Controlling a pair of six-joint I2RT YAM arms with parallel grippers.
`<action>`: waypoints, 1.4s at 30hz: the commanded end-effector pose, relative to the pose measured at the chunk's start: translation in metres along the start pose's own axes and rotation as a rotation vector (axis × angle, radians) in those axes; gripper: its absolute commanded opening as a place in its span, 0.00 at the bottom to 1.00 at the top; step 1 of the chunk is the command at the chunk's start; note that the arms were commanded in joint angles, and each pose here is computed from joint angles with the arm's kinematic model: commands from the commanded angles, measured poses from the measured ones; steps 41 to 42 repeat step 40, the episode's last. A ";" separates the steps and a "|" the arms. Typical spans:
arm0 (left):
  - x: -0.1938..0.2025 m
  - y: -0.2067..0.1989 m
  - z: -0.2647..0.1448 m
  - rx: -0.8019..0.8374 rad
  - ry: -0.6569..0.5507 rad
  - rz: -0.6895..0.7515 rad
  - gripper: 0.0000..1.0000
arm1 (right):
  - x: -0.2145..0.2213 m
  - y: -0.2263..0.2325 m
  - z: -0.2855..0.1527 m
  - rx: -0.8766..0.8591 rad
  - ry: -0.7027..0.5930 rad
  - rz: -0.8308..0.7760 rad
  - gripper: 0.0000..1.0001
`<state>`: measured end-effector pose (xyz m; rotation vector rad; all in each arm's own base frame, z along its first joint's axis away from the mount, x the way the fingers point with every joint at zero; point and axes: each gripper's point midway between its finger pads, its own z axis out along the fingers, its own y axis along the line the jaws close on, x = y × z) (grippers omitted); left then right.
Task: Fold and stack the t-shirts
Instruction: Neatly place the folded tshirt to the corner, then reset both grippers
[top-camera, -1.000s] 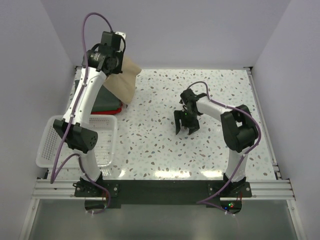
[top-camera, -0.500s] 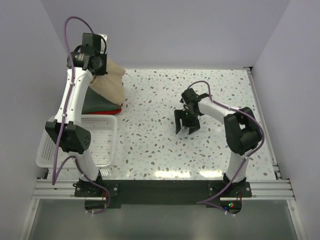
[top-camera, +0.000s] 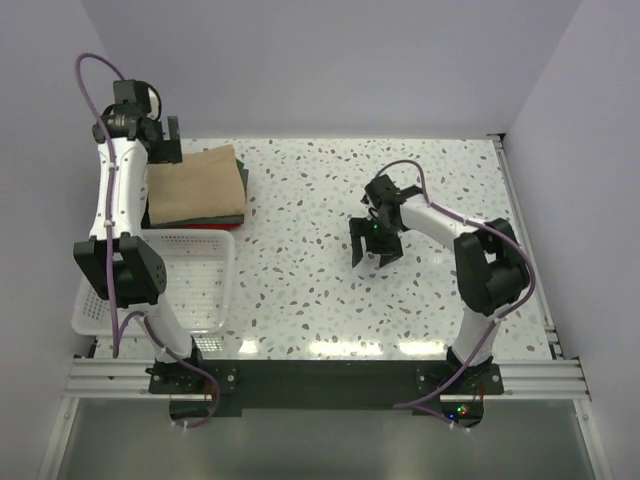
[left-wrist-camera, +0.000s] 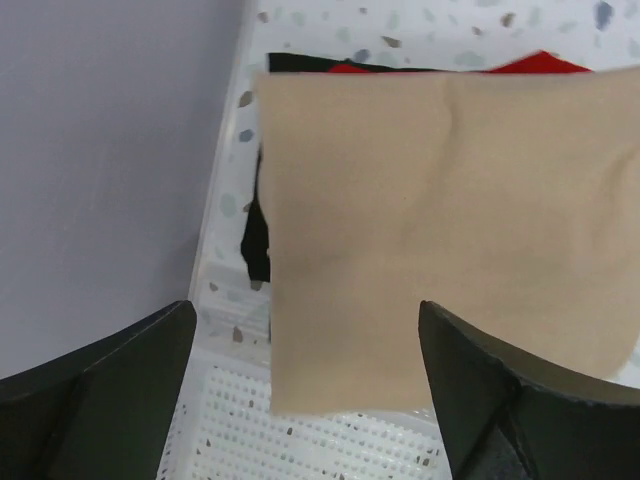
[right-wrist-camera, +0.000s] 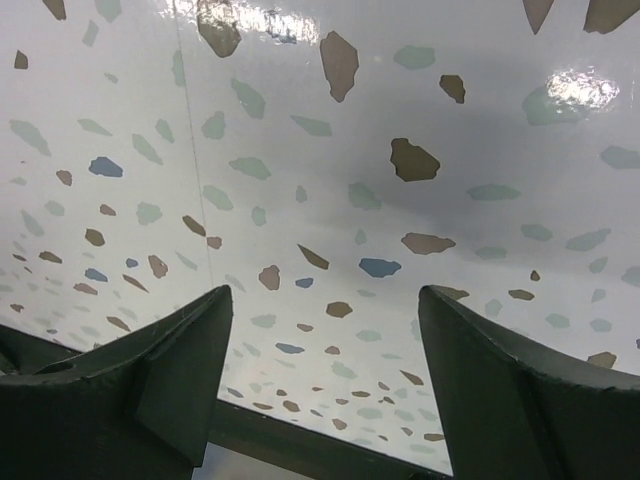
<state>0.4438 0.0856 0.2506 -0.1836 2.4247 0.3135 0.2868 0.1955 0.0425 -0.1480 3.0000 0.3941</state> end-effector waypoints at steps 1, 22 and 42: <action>-0.014 0.048 -0.010 -0.143 -0.062 -0.135 1.00 | -0.006 0.004 -0.029 -0.014 -0.073 -0.031 0.79; 0.035 -0.053 -0.106 0.257 -0.574 -0.397 1.00 | -0.027 -0.015 -0.131 0.085 -0.526 -0.019 0.79; 0.135 -0.080 -0.088 0.309 -0.380 -0.454 1.00 | -0.009 -0.041 -0.147 0.133 -0.676 0.094 0.80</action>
